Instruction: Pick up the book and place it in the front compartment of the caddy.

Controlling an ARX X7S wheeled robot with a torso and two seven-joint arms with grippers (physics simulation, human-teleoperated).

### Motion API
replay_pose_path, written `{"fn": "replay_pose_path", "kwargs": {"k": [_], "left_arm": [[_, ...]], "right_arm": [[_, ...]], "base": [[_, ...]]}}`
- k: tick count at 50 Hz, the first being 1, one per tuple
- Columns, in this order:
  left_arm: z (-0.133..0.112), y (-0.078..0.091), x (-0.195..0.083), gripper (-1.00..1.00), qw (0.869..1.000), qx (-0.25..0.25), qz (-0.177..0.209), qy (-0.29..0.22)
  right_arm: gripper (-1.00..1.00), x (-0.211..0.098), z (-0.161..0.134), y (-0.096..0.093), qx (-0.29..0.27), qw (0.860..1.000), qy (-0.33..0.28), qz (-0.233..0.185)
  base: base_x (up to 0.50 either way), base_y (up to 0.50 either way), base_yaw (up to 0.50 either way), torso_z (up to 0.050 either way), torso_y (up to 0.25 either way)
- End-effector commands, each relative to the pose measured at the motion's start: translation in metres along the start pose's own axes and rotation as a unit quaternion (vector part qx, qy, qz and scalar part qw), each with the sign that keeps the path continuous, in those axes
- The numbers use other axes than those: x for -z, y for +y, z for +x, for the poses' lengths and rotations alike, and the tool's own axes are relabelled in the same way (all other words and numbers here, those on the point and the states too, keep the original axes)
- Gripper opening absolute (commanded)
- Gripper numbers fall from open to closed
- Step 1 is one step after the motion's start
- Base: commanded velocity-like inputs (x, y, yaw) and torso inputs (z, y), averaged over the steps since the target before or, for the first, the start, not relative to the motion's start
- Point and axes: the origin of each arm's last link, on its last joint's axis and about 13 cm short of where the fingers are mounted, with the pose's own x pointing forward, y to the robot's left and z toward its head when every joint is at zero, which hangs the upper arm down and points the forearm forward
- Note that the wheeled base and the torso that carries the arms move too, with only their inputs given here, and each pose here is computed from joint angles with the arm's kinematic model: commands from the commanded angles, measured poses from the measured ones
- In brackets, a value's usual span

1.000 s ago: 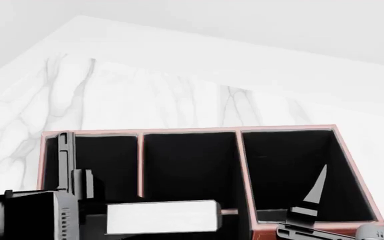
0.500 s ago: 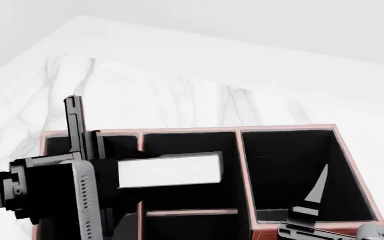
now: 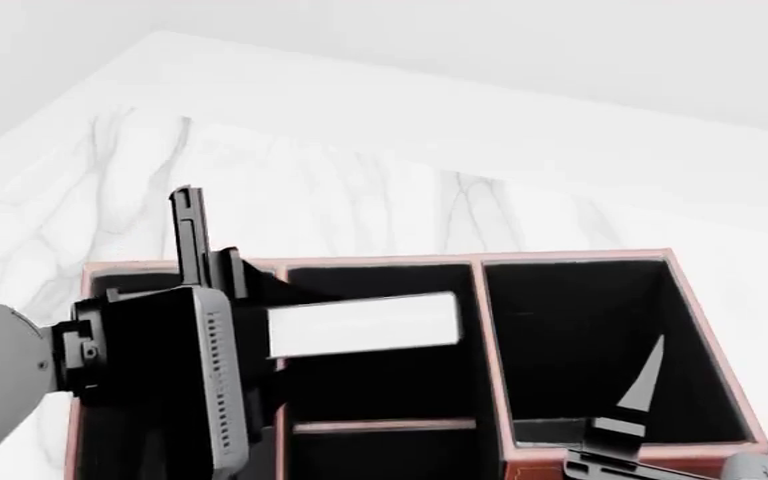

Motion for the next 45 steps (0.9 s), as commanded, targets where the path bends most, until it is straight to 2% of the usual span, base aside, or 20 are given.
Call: {"fn": "replay_pose_path", "kwargs": {"k": [1, 9, 22, 25, 26, 45], "left_arm": [[0.009, 0.007, 0.004, -1.0, 1.0, 0.003, -0.026, -0.004], [0.014, 0.015, 0.009, -1.0, 0.999, 0.026, -0.046, 0.008], [0.027, 0.024, 0.024, -1.0, 0.991, 0.071, -0.112, 0.006], [0.031, 0.027, 0.031, -1.0, 0.99, 0.079, -0.112, 0.017], [0.032, 0.029, 0.031, -1.0, 0.989, 0.081, -0.126, 0.013], [0.048, 0.033, 0.053, -1.0, 0.985, 0.076, -0.153, 0.018]], "right_arm": [[1.0, 0.001, 0.0, -0.001, 0.002, 1.0, 0.002, 0.0], [1.0, 0.004, 0.0, -0.002, 0.006, 1.0, 0.005, -0.002], [1.0, 0.009, 0.003, -0.005, 0.016, 1.0, 0.012, -0.007], [1.0, 0.012, 0.003, -0.005, 0.015, 1.0, 0.015, -0.007], [1.0, 0.013, 0.003, -0.005, 0.016, 1.0, 0.016, -0.01], [1.0, 0.018, 0.005, -0.007, 0.021, 0.999, 0.023, -0.013]], "base": [[0.0, 0.0, 0.0, 0.0, 0.0], [0.0, 0.0, 0.0, 0.0, 0.001], [0.0, 0.0, 0.0, 0.0, 0.001], [0.0, 0.0, 0.0, 0.0, 0.0], [0.0, 0.0, 0.0, 0.0, 0.0], [0.01, 0.0, 0.0, 0.0, 0.0]]}}
